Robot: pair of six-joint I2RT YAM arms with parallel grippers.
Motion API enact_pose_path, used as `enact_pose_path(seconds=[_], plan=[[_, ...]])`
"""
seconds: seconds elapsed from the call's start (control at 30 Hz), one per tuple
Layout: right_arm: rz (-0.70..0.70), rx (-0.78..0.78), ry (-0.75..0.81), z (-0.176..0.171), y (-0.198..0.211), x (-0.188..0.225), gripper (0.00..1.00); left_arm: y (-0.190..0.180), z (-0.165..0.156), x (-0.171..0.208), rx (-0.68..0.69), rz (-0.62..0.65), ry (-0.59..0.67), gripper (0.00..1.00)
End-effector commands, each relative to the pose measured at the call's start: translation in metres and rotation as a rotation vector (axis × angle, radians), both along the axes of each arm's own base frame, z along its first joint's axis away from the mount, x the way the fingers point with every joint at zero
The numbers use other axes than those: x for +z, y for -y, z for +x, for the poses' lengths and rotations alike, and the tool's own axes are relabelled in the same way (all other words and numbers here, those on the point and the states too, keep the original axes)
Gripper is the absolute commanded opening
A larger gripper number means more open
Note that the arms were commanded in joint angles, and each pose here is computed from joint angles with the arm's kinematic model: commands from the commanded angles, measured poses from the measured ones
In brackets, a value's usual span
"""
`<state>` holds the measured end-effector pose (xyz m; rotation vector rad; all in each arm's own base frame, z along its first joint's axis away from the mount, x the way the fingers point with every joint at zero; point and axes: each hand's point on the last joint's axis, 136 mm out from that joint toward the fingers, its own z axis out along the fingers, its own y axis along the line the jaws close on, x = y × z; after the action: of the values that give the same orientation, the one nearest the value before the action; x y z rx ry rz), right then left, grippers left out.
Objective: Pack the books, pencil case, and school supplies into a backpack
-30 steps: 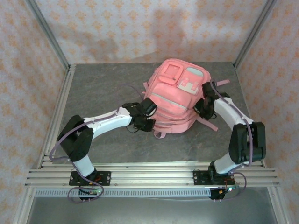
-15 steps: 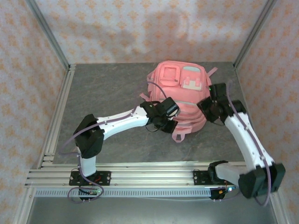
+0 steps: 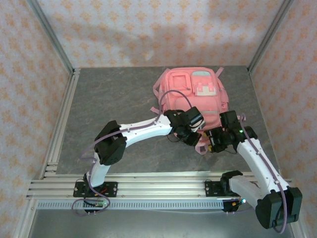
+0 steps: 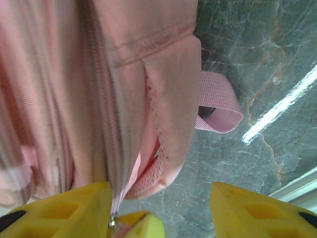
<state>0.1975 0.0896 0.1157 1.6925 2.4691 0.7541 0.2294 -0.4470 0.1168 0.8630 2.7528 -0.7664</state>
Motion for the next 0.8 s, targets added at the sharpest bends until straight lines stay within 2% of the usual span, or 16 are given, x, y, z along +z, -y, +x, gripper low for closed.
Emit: enact_pose_path(seconds=[0.0,0.13,0.3,0.47,0.67,0.77], plan=[[0.042,-0.042,0.029,0.015,-0.006,-0.002,0.53,0.013,-0.007,0.027,-0.06,-0.075,0.024,0.0],[0.025,-0.045,0.045,0.029,-0.007,-0.006,0.5,0.012,-0.01,0.026,-0.07,-0.078,0.017,0.0],[0.044,-0.052,0.143,0.044,-0.009,0.011,0.44,0.009,-0.01,0.024,-0.068,-0.067,0.019,0.0],[-0.031,-0.046,0.141,0.029,0.004,0.018,0.42,0.014,-0.008,0.024,-0.063,-0.075,0.018,0.0],[0.041,-0.079,0.193,0.029,-0.001,0.023,0.4,0.016,-0.005,0.027,-0.062,-0.081,0.028,0.0],[0.036,-0.096,0.188,0.028,0.001,0.018,0.43,0.016,-0.005,0.028,-0.065,-0.087,0.03,0.0]])
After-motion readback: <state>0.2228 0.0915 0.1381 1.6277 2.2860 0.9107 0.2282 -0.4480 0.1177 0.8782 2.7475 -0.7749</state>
